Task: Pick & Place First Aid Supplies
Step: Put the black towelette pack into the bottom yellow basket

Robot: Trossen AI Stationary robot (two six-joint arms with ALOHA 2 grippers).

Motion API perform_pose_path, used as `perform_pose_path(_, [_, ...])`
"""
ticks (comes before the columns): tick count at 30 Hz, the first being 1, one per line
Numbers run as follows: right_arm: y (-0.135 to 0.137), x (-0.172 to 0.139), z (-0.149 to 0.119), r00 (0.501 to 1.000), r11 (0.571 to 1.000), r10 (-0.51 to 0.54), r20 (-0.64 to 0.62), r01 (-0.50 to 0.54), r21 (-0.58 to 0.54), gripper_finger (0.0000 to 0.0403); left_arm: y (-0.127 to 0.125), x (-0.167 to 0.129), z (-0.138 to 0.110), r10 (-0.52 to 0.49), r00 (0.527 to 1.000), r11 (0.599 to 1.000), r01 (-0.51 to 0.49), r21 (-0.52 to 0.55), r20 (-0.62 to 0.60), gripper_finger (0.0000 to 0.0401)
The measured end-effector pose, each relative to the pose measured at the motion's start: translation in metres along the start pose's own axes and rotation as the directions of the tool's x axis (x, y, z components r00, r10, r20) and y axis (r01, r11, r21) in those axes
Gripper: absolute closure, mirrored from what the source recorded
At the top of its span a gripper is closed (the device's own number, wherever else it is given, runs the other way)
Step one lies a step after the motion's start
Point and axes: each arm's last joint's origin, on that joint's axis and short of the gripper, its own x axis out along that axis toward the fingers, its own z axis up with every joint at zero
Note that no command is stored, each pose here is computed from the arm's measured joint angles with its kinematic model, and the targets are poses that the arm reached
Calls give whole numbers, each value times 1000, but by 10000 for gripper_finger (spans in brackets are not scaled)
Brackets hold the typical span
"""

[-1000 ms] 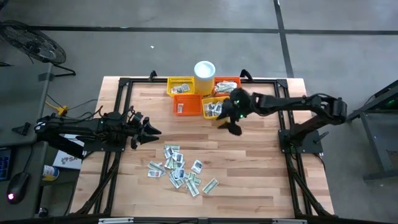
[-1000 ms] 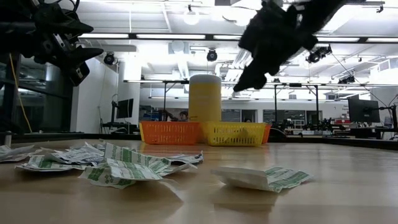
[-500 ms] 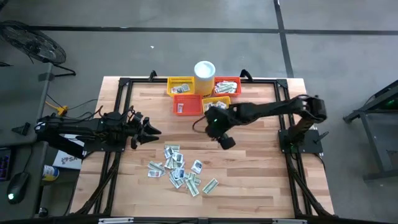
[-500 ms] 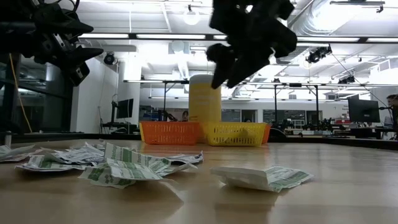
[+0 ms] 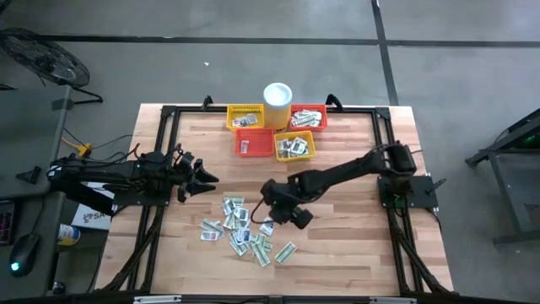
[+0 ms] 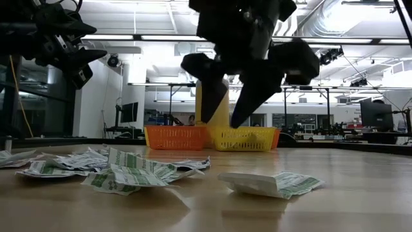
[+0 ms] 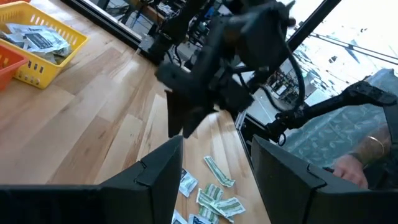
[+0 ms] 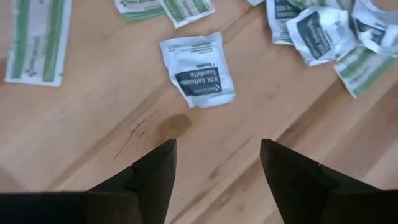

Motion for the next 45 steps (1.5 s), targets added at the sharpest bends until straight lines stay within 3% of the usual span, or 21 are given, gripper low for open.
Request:
perform_pose_path(11, [-4,30,13,1000,1000,13,-22,-13,-3,176,0,0,0,0,1000,1000,0,0,-1,210])
perform_pose_path(23, [19,48,25,995,994,99,-29,-101,-53,199,0,0,0,0,1000,1000,0,0,0,210])
perform_pose_path(36, [15,63,15,988,983,139,-61,-130,128,254,0,0,0,0,1000,1000,0,0,0,210])
perform_pose_path(45, [13,65,11,987,935,150,-62,-121,333,340,0,0,0,0,1000,1000,0,0,0,210])
